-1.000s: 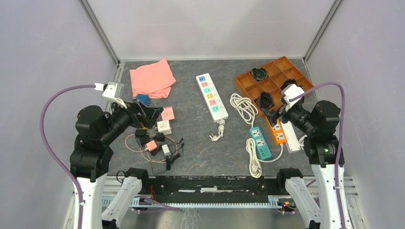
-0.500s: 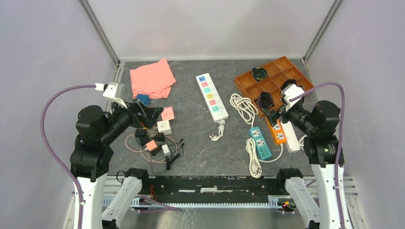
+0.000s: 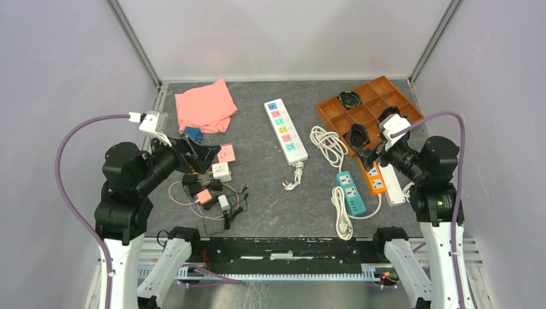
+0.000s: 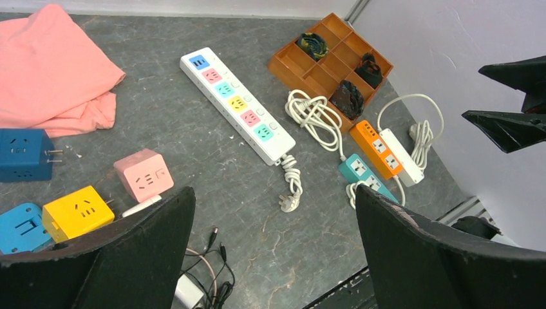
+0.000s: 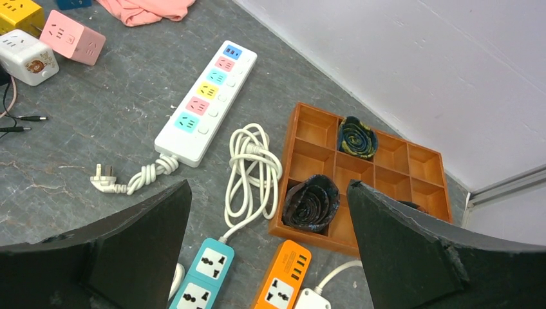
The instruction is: Pull the plug off the socket
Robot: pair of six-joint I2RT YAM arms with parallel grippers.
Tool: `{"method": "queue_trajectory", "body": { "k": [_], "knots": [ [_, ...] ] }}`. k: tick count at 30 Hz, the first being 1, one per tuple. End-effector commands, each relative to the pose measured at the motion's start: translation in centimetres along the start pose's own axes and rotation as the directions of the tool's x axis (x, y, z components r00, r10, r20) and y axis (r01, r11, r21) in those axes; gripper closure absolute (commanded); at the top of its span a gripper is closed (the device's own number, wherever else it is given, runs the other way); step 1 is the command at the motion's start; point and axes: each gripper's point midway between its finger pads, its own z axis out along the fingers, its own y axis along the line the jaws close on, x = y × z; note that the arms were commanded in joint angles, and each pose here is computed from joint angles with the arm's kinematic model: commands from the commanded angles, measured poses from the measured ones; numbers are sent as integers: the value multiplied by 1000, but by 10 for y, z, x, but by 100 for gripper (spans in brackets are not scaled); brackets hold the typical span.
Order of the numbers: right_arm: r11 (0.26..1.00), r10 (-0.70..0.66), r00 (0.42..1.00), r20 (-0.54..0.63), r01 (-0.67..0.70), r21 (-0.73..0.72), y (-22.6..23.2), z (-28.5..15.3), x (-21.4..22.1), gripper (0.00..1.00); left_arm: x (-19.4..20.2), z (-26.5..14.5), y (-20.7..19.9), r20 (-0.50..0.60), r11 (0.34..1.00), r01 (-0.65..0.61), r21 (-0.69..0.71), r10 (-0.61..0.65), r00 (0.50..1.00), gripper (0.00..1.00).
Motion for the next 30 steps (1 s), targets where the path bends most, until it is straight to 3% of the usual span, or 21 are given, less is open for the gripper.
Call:
{"method": "queue_trajectory", "body": {
  "k": [1, 30],
  "knots": [
    [1000, -3, 1000, 28, 3, 0, 0, -1, -6, 2, -5, -1, -7, 22, 998, -36, 42, 35, 999, 0],
    [998, 47, 998, 44, -48, 30, -5, -1, -11, 2, -5, 1, -7, 20, 998, -31, 47, 31, 999, 0]
  ]
}}
